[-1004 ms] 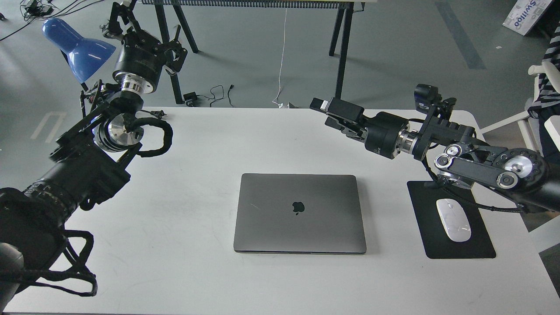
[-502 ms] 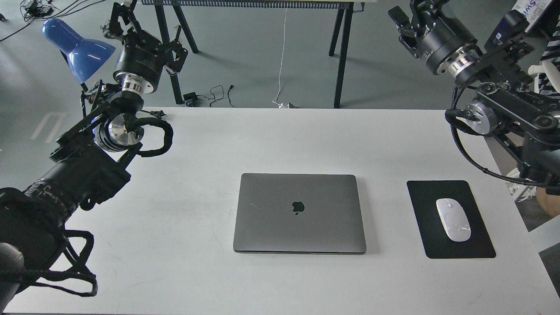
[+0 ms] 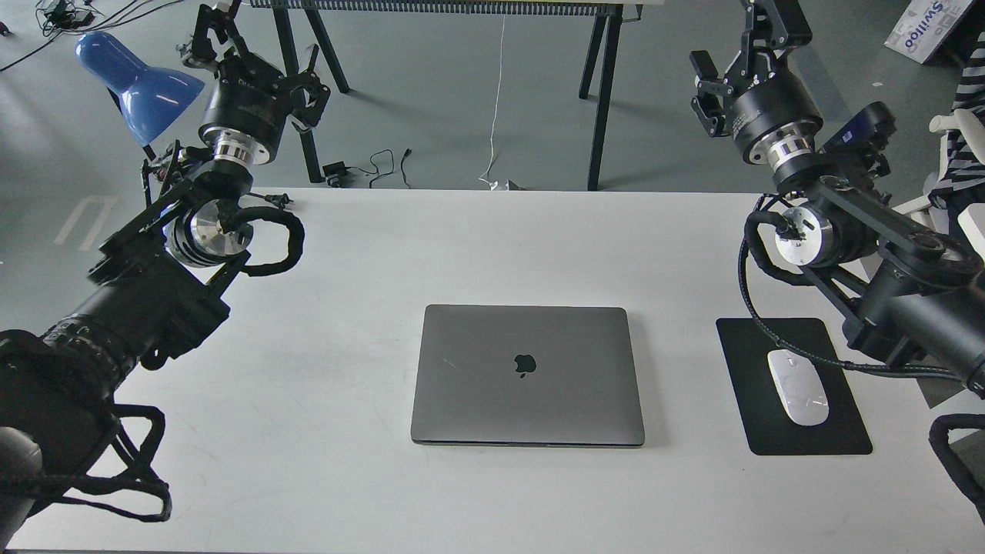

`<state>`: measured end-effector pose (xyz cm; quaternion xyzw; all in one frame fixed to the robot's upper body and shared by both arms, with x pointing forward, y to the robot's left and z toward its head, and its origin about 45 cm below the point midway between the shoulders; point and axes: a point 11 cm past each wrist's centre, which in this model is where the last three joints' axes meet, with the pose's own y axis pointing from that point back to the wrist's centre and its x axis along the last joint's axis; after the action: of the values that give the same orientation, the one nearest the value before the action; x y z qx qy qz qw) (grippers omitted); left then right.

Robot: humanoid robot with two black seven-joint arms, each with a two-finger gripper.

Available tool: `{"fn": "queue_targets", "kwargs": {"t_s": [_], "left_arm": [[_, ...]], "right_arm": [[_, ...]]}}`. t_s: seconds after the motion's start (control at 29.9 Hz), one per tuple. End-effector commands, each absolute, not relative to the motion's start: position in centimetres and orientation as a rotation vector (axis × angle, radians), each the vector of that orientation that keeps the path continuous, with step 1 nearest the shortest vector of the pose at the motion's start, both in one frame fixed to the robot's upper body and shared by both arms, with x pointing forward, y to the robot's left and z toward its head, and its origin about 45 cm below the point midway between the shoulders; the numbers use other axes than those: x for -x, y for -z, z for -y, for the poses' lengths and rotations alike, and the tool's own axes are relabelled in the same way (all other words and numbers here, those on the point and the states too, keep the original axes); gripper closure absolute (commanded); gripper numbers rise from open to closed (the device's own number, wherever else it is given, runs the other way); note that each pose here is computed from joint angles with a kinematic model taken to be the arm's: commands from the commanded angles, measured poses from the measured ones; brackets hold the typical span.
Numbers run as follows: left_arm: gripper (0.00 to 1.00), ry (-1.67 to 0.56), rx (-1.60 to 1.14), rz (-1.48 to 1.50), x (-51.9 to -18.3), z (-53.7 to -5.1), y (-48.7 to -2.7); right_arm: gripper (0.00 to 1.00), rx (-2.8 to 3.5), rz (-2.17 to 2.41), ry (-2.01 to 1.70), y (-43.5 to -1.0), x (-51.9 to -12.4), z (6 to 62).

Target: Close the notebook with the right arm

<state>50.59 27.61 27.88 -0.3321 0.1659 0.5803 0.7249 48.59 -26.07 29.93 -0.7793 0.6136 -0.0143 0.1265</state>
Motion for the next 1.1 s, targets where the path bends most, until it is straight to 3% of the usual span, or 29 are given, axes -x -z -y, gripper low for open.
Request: {"fn": "queue_targets", "kwargs": {"t_s": [0.0,0.3,1.07], "left_arm": [[0.00,-1.280,0.733,-0.366,-50.6,-27.6,-27.9],[0.00,-1.279,0.735,-0.366,-50.6,-27.6,-27.9],[0.00,-1.280,0.732,-0.367,-50.6,-27.6,-27.8]], "right_arm": [[0.01,2.238,-1.772,-0.011,-29.4,-48.5,25.3],[0.01,2.250,-1.794,-0.069,-27.1,-47.8,25.3],[0.01,2.254,-1.770,-0.060,-27.7,-48.0,24.7]]}}
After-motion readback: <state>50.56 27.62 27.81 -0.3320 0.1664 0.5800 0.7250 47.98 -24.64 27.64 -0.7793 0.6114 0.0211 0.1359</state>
